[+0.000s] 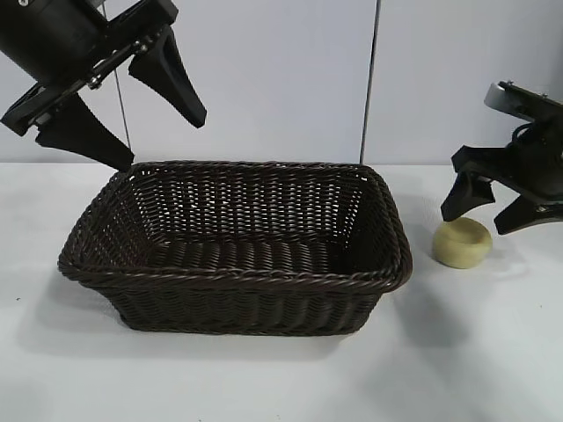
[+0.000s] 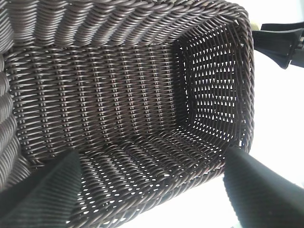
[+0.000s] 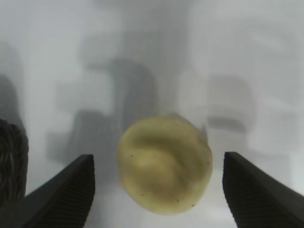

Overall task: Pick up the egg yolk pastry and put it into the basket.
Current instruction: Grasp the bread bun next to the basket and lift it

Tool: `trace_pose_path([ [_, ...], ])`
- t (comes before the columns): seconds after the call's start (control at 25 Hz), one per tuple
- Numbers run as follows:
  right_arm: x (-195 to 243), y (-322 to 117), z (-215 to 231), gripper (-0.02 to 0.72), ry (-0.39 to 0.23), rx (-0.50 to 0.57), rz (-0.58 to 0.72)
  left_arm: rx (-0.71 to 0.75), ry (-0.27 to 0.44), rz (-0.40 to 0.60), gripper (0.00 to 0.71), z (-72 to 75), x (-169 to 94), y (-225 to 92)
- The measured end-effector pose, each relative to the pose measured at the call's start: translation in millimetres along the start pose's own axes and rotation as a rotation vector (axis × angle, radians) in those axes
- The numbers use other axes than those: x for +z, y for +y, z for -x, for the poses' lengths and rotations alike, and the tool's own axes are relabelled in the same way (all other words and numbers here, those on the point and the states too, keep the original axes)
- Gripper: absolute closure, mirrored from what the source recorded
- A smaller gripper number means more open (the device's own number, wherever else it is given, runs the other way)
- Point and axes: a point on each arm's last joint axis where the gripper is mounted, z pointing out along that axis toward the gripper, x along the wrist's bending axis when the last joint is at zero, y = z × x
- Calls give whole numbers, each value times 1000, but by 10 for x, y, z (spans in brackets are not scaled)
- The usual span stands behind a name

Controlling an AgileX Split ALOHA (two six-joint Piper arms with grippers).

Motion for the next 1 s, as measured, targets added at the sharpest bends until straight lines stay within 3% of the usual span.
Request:
trace_pose_path([
  [0.36,131,-87,67,169,-42,36,-57,0,0,1,114,0,0,1],
  [0.6,234,-144,91,224,-43,49,-84,0,1,4,114,-1,0,4],
  [0.68,234,-142,92,298,-45,49,-81,0,1,5,114,-1,0,5],
  [0.88,221,-121,93,566,-48,48,-70,0,2,7,114,-1,0,6],
  [1.0,131,-73,73,622,-48,41,-47,0,2,7,114,-1,0,6],
])
